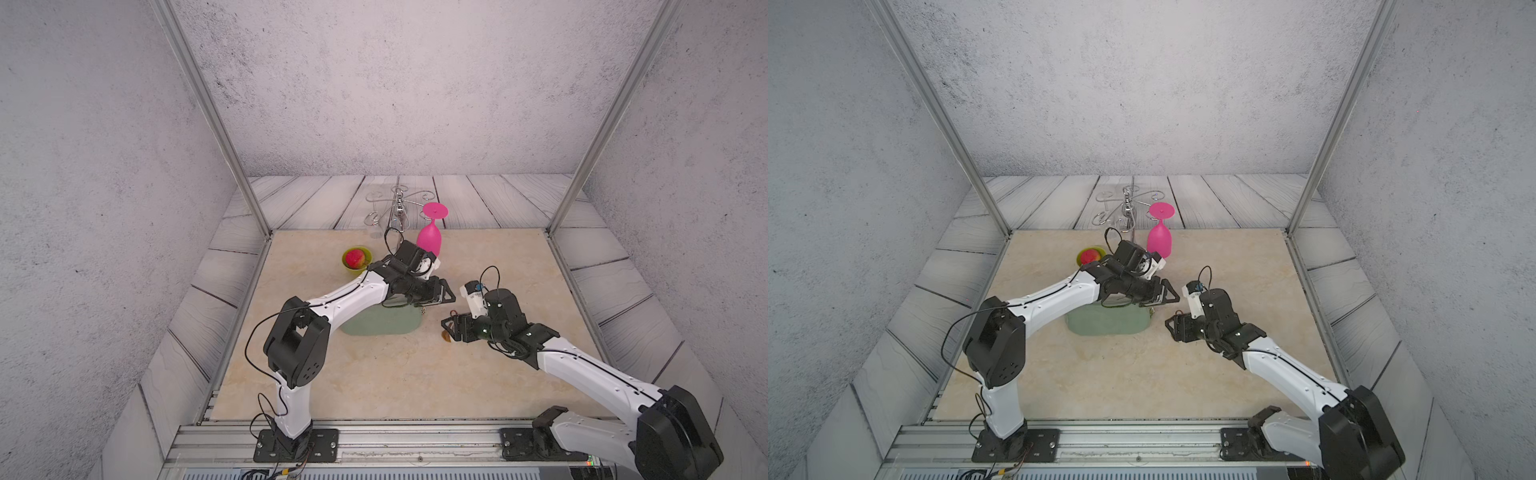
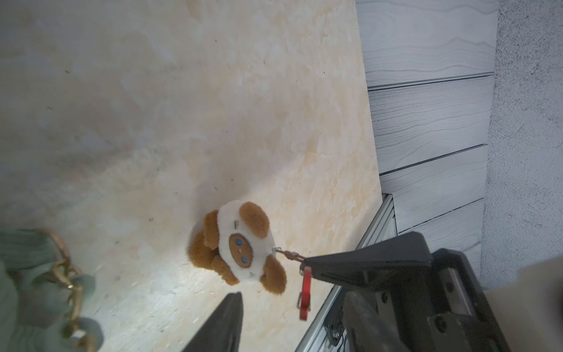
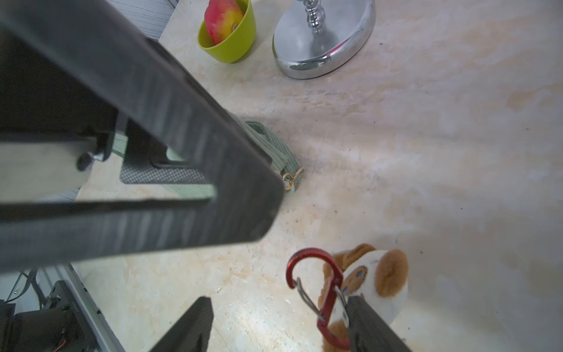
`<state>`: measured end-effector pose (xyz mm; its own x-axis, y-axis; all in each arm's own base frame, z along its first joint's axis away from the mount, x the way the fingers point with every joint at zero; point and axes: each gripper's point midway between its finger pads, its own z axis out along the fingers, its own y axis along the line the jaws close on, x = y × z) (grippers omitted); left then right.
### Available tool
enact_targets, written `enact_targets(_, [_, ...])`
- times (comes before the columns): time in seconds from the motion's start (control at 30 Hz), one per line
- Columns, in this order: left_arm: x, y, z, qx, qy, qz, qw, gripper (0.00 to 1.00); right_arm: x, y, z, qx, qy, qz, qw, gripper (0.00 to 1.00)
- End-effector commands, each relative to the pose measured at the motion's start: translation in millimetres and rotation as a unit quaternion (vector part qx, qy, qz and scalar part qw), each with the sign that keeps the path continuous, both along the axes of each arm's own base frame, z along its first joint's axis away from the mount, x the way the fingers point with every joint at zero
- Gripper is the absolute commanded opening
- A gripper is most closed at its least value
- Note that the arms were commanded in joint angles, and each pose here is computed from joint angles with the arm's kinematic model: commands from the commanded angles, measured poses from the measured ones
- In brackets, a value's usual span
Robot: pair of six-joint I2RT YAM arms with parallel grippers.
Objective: Remove the decoration from the bag
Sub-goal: Place the decoration item at the center of the board.
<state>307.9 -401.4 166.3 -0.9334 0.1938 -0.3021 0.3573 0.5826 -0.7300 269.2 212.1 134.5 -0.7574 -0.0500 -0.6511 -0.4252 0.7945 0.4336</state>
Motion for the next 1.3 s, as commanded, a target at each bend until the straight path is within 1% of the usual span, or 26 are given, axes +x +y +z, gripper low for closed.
enact_targets(0.0, [-6.3, -8.6, -11.3, -0.005, 0.01, -0.011, 1.0, 0.62, 9.3, 4.1, 15.7, 0.009, -0.018, 0.001, 1.0, 0.74])
enact_targets(0.13, [-10.6, -10.0, -20.6, -0.001, 0.019, -0.014, 1.0, 0.6, 12.5, 4.4, 18.0, 0.009, -0.02, -0.001, 1.0, 0.74])
enact_targets(0.33, [-13.3, -12.2, -31.8, 0.001, 0.03, -0.016, 0.999, 0.54, 15.5, 5.0, 17.8, 0.012, -0.019, -0.003, 1.0, 0.74])
enact_targets(0.53, [-12.5, -15.3, -39.7, 0.0, 0.039, -0.014, 0.999, 0.42, 15.4, 5.6, 16.0, 0.015, -0.016, -0.003, 1.0, 0.74])
enact_targets(0.77, [-11.1, -20.2, -44.1, -0.005, 0.044, -0.014, 0.999, 0.41, 15.2, 6.7, 13.5, 0.018, -0.011, -0.002, 1.0, 0.74])
enact_targets(0.8, [-10.9, -20.6, -44.4, -0.006, 0.045, -0.013, 0.999, 0.4, 15.2, 6.9, 12.6, 0.018, -0.009, -0.002, 1.0, 0.74])
enact_targets(0.9, [-11.8, -22.7, -46.0, -0.007, 0.048, -0.015, 0.999, 0.3, 15.6, 7.2, 12.3, 0.019, -0.009, -0.002, 1.0, 0.74])
enact_targets(0.93, [-11.8, -23.0, -46.4, -0.008, 0.049, -0.015, 0.999, 0.28, 16.0, 7.3, 12.1, 0.019, -0.009, -0.003, 1.0, 0.74])
enact_targets(1.1, [-14.2, -23.5, -50.4, -0.006, 0.053, -0.017, 0.998, 0.03, 17.5, 6.9, 11.9, 0.019, -0.01, -0.006, 1.0, 0.74])
enact_targets(1.13, [-14.0, -23.1, -51.2, -0.004, 0.053, -0.015, 0.998, 0.0, 17.8, 6.6, 11.7, 0.019, -0.01, -0.006, 1.0, 0.74])
enact_targets(1.27, [-12.8, -21.7, -56.3, 0.002, 0.054, -0.01, 0.999, 0.0, 17.3, 5.2, 14.0, 0.016, -0.007, -0.008, 1.0, 0.74])
